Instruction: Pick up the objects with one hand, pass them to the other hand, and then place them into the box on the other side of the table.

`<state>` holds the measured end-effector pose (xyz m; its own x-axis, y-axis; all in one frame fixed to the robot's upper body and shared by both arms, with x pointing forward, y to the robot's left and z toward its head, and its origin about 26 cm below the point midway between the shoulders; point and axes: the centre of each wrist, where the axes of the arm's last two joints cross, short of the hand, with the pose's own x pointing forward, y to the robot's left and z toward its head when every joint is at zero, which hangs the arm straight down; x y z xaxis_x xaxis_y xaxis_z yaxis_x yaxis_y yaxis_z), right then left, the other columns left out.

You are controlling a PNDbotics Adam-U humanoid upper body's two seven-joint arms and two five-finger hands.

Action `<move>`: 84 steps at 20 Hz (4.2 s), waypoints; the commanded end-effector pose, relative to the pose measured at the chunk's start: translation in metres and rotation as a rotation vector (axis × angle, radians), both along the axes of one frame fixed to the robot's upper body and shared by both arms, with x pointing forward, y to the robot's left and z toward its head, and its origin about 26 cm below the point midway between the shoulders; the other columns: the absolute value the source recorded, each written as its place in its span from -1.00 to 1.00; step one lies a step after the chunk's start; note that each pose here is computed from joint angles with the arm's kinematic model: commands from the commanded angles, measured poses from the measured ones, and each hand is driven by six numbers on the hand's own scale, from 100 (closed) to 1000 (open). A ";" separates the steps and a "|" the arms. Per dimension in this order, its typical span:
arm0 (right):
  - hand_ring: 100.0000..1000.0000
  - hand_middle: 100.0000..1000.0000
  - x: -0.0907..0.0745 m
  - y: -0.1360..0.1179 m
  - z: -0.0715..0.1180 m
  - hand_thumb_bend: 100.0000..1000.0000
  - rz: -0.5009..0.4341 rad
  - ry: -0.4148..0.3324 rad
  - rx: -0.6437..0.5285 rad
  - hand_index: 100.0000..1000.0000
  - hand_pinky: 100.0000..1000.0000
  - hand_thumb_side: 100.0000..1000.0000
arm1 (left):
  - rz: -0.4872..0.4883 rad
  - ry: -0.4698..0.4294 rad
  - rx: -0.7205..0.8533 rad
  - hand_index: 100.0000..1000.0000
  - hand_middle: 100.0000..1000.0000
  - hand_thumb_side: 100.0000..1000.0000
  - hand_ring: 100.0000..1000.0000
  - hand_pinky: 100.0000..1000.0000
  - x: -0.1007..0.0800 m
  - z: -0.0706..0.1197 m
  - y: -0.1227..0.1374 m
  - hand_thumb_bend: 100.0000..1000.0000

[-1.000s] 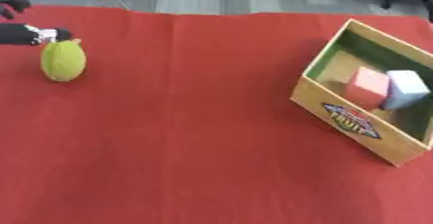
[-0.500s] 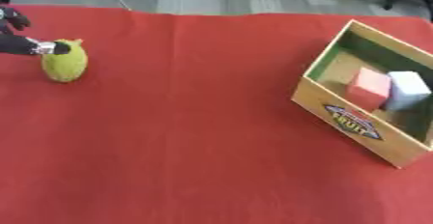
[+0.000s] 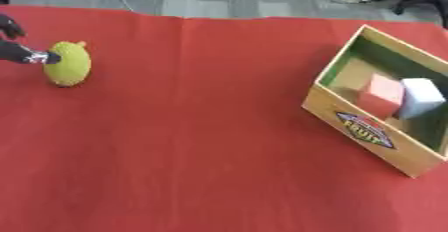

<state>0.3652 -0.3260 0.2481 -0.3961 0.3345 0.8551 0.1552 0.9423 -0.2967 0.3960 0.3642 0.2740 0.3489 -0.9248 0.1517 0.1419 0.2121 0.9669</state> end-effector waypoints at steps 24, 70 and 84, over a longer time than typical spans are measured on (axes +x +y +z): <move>0.69 0.47 0.000 -0.002 0.006 -1.00 -0.015 -0.011 -0.030 0.84 0.82 0.05 | 0.063 0.050 -0.073 0.58 0.43 0.18 0.54 0.61 0.016 -0.005 0.001 0.23; 0.70 0.47 -0.003 0.001 0.014 -1.00 0.028 -0.027 -0.058 0.84 0.82 -0.12 | -0.475 -0.321 -0.109 -0.26 -0.08 -0.64 0.09 0.44 -0.095 0.040 -0.093 -1.00; 0.77 0.58 -0.020 0.040 0.050 -1.00 0.203 -0.154 -0.308 0.89 0.83 -0.37 | -0.730 -0.586 -0.119 -0.27 -0.12 -0.73 0.04 0.39 -0.093 0.000 -0.126 -1.00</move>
<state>0.3526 -0.2854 0.2818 -0.5632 0.4214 0.7108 0.0124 0.8644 -0.5026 0.3067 0.2418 0.2692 -0.4415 -0.8562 0.2682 -0.1794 0.3772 0.9086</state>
